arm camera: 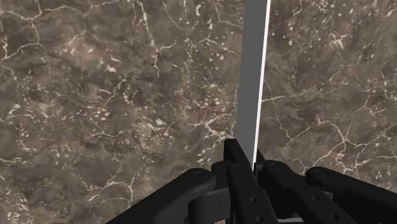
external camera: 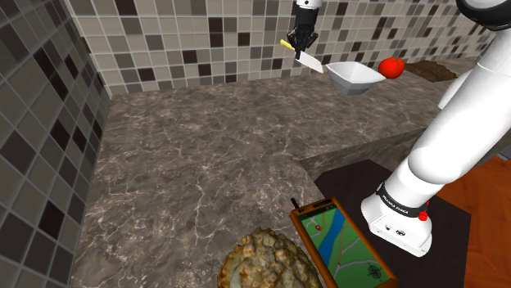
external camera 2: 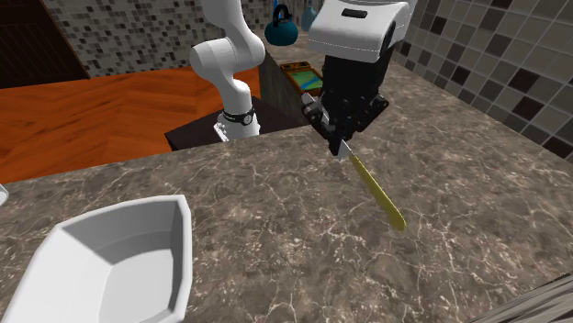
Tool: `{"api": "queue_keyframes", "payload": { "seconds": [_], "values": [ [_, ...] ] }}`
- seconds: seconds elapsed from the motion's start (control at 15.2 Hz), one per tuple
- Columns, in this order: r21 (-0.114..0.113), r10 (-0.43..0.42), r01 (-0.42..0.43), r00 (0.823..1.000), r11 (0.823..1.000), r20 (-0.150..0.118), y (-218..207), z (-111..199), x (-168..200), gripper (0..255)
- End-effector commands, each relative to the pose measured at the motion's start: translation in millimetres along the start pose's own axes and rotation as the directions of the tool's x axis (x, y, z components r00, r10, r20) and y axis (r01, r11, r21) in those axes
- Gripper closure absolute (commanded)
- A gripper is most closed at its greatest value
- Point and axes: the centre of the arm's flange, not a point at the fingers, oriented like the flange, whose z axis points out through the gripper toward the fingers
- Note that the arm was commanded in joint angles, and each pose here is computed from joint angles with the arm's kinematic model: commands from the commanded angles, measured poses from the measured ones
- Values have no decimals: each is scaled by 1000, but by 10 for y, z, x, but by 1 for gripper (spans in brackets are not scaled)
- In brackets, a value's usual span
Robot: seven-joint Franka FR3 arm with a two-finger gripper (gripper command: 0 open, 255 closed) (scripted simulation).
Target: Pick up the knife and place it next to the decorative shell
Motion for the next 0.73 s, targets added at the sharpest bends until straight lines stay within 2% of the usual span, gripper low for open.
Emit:
{"api": "queue_keyframes", "payload": {
  "seconds": [0.0, 0.66],
  "values": [
    [0, 0, 0, 1000, 1000, 0, -56, -39, -119, 255],
    [0, 0, 0, 1000, 1000, 0, -683, -15, -1280, 255]
  ]
}}
